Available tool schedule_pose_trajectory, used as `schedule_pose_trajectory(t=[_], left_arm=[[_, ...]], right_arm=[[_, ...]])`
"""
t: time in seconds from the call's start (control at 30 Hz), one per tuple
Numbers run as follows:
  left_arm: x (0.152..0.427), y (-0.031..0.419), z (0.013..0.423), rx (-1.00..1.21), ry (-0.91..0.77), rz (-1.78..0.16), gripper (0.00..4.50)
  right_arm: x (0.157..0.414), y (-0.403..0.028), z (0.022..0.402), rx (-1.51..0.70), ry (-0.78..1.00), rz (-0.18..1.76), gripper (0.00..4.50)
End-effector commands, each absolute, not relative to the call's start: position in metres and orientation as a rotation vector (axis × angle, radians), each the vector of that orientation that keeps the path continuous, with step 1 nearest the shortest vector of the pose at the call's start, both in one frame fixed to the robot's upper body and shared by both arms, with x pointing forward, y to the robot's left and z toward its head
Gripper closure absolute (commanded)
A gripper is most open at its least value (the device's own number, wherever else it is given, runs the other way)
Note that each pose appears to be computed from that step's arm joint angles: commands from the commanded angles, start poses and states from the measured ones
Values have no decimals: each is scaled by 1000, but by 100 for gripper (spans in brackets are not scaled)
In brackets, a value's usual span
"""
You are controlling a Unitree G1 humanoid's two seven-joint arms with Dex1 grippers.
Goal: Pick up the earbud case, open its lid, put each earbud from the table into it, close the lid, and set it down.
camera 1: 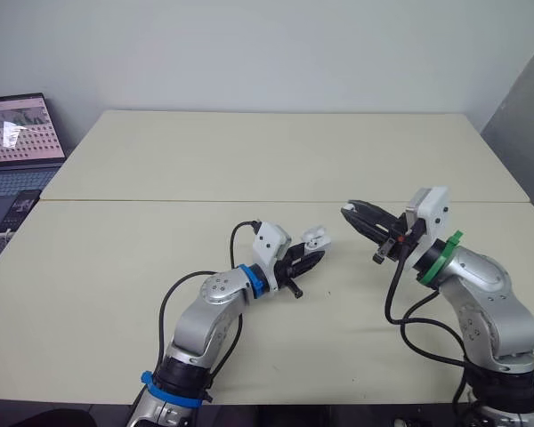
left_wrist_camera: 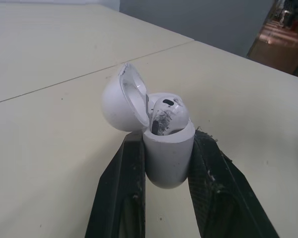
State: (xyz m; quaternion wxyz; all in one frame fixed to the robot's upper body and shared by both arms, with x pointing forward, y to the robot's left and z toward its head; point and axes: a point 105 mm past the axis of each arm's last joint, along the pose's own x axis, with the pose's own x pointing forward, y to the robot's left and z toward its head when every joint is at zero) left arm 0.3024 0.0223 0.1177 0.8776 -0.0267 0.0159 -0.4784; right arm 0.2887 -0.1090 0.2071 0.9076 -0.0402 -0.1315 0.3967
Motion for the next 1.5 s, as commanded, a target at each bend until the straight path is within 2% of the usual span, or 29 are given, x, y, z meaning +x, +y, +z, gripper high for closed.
schedule_pose_trajectory(t=[0.03,0.33,0.9,0.97,1.0,1.17,1.27,1.4,1.5], left_arm=[[296,15,143,-78,-60,-1046,372],[288,12,160,-160,-110,-1106,372],[289,14,168,-182,-132,-1128,372],[289,14,167,-178,-131,-1131,372],[288,14,167,-176,-131,-1132,372],[290,18,159,-156,-106,-1133,372],[289,23,148,-123,-82,-1145,372],[284,30,137,-88,-63,-1238,372],[268,35,135,-115,-55,-1390,372]], right_arm=[[283,-101,216,-70,-340,830,413],[280,-90,200,-81,-356,855,413],[284,-103,181,-114,-306,824,413],[284,-103,178,-103,-277,839,340],[283,-102,180,-95,-283,846,318],[282,-104,200,-49,-353,825,141],[278,-109,210,47,-338,846,141],[277,-123,215,203,-209,909,141],[288,-139,212,215,-110,886,204]])
